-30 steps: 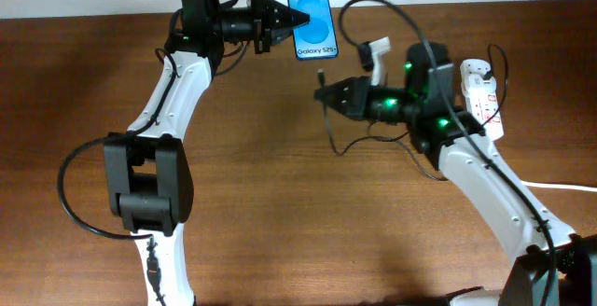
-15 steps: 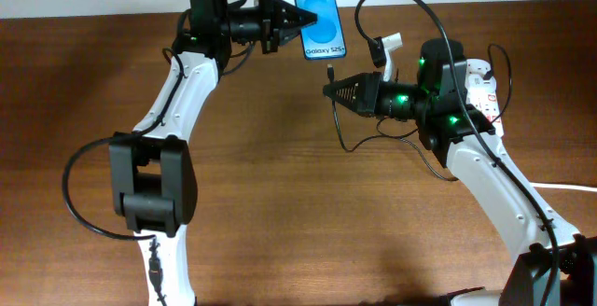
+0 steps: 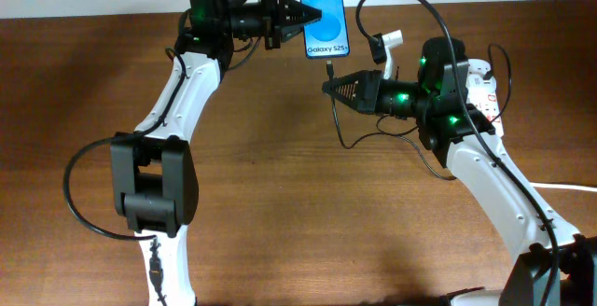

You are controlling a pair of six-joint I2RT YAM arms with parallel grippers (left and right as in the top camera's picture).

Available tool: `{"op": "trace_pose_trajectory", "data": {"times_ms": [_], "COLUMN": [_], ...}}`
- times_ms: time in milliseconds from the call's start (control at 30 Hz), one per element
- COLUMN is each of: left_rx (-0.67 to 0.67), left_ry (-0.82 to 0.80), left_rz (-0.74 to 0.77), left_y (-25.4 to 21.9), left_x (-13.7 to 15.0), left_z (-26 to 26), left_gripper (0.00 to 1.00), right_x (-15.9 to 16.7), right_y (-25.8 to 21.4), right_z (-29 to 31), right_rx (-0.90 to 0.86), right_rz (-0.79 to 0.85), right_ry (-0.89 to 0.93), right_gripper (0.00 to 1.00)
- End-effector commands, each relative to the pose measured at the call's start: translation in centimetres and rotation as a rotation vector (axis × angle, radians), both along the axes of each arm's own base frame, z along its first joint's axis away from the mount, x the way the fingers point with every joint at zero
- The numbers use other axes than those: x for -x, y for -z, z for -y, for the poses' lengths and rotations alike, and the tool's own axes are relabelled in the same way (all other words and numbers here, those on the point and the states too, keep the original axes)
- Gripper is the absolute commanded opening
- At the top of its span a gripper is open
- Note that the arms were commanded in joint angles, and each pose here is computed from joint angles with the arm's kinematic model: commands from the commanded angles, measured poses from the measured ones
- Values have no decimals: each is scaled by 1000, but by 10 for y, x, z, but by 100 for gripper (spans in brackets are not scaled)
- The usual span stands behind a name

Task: Plug charger to phone and switch on socket
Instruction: 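Insert the cable plug upward into the phone's bottom port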

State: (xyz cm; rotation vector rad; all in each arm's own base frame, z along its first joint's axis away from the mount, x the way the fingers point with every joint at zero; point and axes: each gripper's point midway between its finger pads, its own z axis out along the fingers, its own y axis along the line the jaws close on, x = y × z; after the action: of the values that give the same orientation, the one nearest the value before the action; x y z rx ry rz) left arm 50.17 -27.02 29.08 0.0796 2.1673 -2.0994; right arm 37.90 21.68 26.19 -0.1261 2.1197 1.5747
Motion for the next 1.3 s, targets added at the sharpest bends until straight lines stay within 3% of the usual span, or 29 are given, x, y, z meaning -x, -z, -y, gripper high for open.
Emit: {"op": "trace_pose_trajectory", "data": {"times_ms": [0,1267], "left_rx": [12,16], "left_ry": [36,69], "left_rz": [38,48], "left_y": [-18,-19], "left_x": [11,15], "left_z": [7,0], "left_gripper": [0,0], "right_x": [3,-7], "right_y": [1,0], "right_z": [-2,12], "right_rx": [-3,0], "right_rz": [11,16], "right_ry": [-24,25], "right_gripper": [4,4]}}
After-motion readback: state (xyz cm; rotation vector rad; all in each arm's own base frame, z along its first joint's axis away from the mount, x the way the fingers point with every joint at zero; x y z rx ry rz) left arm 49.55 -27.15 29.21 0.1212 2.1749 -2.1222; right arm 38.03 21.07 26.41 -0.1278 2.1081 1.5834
